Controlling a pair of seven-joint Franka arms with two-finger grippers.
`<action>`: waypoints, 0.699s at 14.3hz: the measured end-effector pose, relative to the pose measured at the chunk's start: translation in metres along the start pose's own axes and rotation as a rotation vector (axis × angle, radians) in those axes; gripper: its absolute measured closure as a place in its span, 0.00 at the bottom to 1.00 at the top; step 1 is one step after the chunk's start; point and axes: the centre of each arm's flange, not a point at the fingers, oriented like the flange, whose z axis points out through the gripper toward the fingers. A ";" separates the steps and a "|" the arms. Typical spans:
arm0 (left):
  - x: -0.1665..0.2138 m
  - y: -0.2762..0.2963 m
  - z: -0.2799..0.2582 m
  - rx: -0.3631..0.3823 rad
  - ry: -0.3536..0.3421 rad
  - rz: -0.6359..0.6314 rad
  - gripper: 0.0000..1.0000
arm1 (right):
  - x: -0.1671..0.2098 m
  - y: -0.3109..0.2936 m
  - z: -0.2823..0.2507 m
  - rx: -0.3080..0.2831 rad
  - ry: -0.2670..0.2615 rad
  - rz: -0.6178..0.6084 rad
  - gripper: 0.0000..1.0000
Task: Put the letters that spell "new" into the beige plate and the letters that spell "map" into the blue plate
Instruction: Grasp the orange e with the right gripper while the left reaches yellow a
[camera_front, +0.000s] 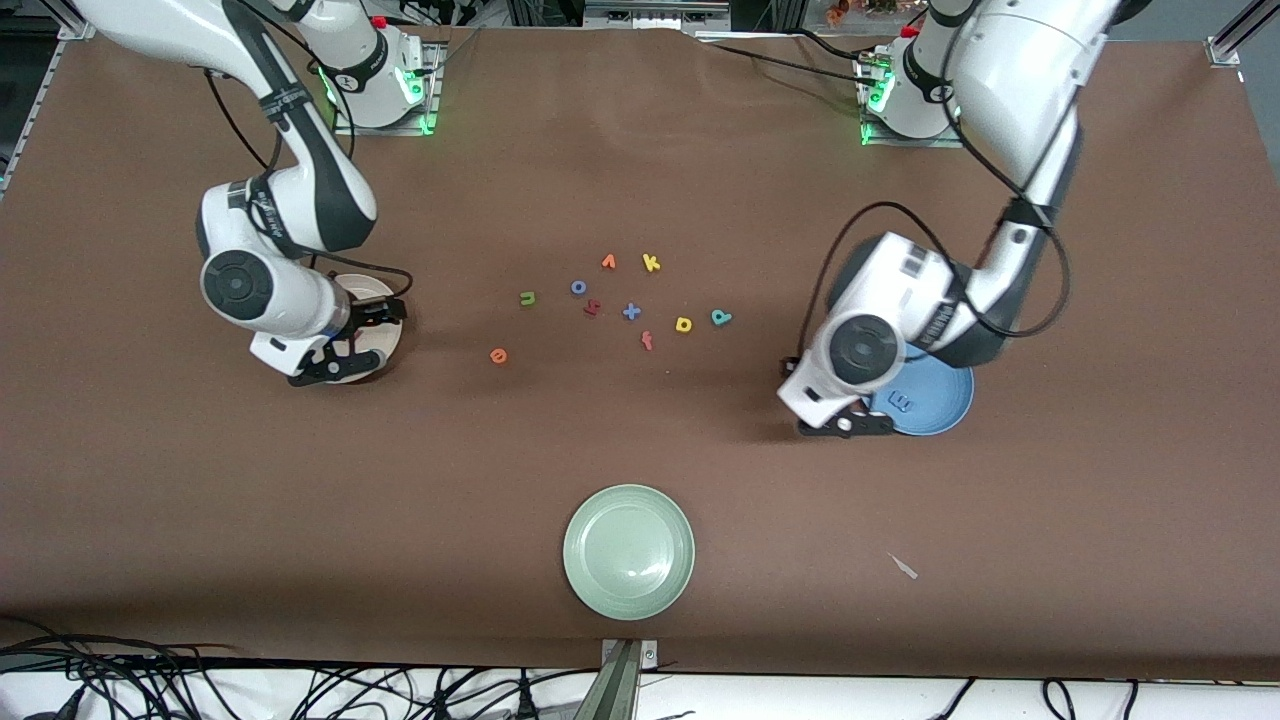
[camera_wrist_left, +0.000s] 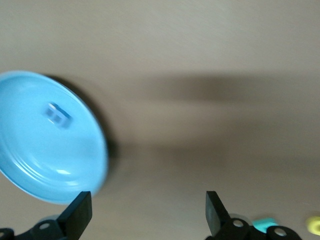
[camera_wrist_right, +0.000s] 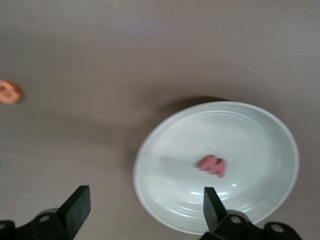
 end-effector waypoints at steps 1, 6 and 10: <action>-0.011 0.018 -0.001 -0.001 0.000 -0.017 0.00 | 0.001 -0.010 -0.003 0.012 0.012 0.033 0.00; -0.033 0.061 0.002 -0.170 -0.093 -0.114 0.00 | 0.013 -0.081 0.003 0.069 0.104 0.161 0.00; -0.045 0.090 0.016 -0.199 -0.096 -0.195 0.00 | 0.033 -0.133 0.033 0.111 0.118 0.192 0.00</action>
